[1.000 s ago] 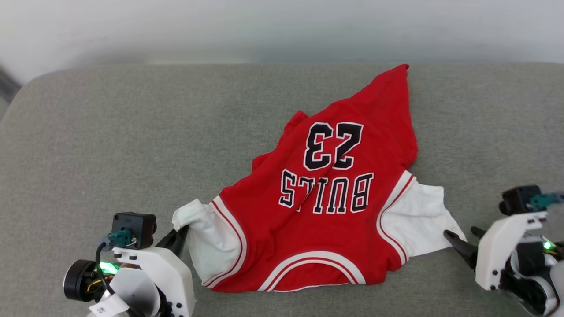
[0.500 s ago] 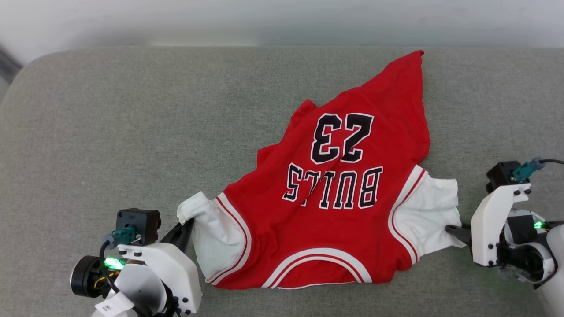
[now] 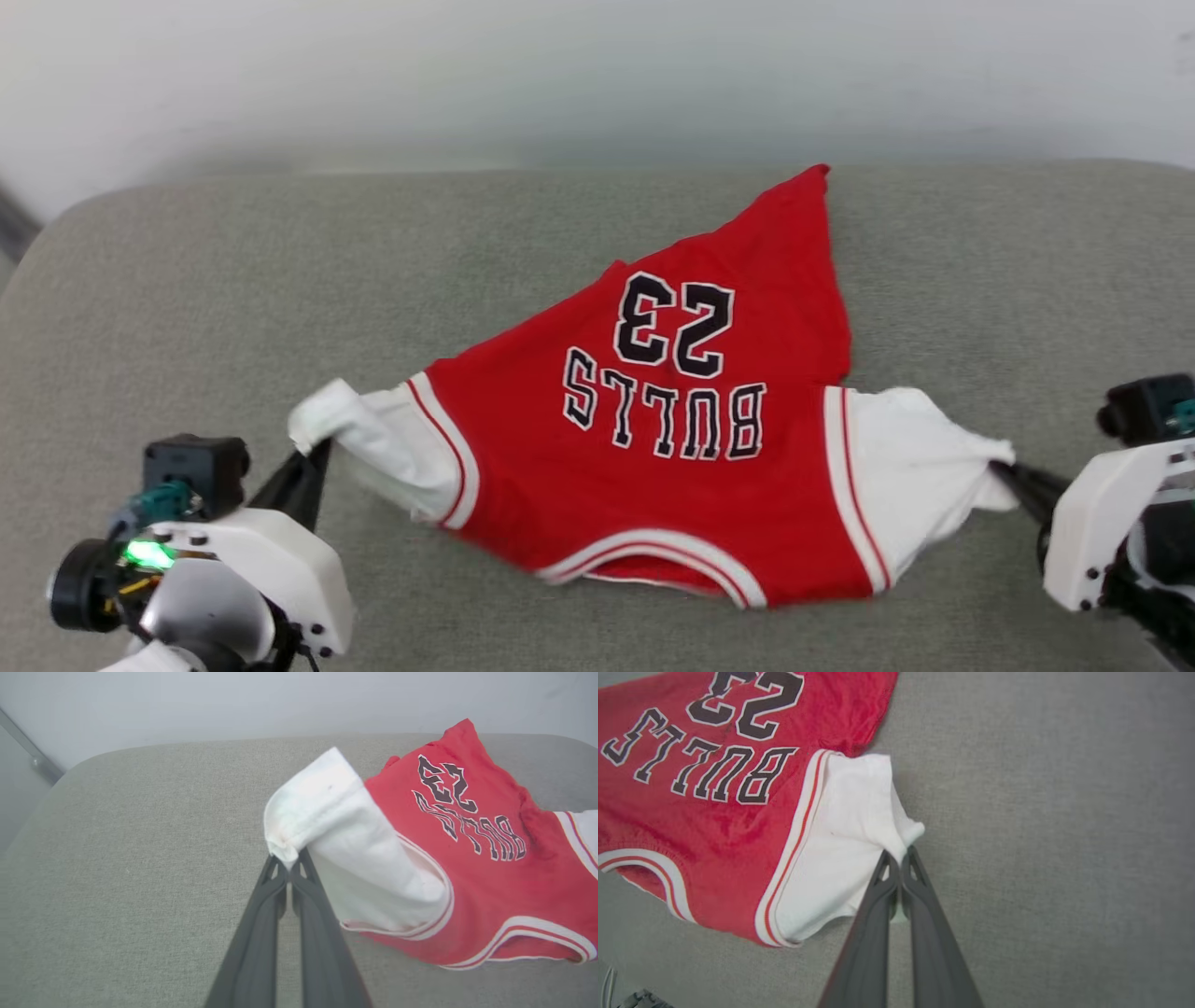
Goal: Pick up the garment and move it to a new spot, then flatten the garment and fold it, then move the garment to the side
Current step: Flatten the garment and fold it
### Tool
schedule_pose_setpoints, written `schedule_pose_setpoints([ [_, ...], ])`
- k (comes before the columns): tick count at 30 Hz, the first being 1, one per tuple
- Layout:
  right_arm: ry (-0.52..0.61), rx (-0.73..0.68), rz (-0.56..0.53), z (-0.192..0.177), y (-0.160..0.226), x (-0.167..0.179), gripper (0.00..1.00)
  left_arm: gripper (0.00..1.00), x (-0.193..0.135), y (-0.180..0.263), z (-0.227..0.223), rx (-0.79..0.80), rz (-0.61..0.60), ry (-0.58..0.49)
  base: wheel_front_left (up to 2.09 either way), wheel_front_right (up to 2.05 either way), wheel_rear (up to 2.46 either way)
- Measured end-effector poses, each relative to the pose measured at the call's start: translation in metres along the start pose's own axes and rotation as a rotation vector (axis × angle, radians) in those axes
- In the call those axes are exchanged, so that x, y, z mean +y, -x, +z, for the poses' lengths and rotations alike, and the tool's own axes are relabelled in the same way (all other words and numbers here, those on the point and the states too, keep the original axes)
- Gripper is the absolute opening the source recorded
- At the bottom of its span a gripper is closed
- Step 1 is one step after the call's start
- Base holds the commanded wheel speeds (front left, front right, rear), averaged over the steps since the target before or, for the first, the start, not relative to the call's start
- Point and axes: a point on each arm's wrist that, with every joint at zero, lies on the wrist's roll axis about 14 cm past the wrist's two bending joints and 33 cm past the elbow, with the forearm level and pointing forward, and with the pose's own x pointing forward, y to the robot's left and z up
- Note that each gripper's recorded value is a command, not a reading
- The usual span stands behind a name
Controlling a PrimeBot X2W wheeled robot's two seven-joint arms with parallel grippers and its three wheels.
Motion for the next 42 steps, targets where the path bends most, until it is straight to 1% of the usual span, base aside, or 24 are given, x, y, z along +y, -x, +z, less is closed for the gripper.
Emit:
schedule_pose_setpoints([
  [4,0.05,-0.189,-0.049,0.045,0.03,-0.002,0.0,0.0,-0.002,-0.002,0.03,-0.083,-0.017,-0.01,0.0,0.0,0.0],
  [9,0.095,-0.413,-0.097,0.106,0.058,0.003,0.0,0.0,-0.014,-0.016,0.086,-0.213,-0.074,0.0,0.0,0.0,0.0],
  [16,0.142,-0.636,-0.135,0.192,0.067,0.003,0.0,0.0,-0.022,-0.057,0.17,-0.393,-0.101,0.033,0.0,0.0,0.0],
  [20,0.17,-0.747,-0.15,0.242,0.068,0.0,0.0,0.0,-0.028,-0.083,0.214,-0.482,-0.103,0.013,0.0,0.0,0.0],
  [25,0.191,-0.871,-0.166,0.303,0.067,-0.007,0.0,0.0,-0.022,-0.113,0.267,-0.591,-0.062,-0.018,0.0,0.0,0.0],
  [31,0.207,-0.967,-0.188,0.363,0.055,-0.019,0.0,0.0,-0.012,-0.151,0.312,-0.685,-0.009,-0.039,0.0,0.0,0.0],
  [32,0.211,-0.978,-0.189,0.37,0.051,-0.02,0.0,0.0,-0.009,-0.158,0.317,-0.695,0.0,-0.038,0.0,0.0,0.0],
  [33,0.217,-1.001,-0.192,0.39,0.037,-0.024,0.0,0.0,-0.004,-0.178,0.33,-0.724,0.017,-0.044,0.0,0.0,0.0],
  [37,0.218,-1.014,-0.195,0.406,0.01,-0.032,0.0,0.0,0.002,-0.209,0.33,-0.744,0.03,-0.025,0.0,0.0,0.0],
  [42,0.213,-0.974,-0.18,0.401,-0.04,-0.039,0.0,0.0,0.011,-0.254,0.299,-0.69,0.041,-0.012,0.0,0.0,0.0],
])
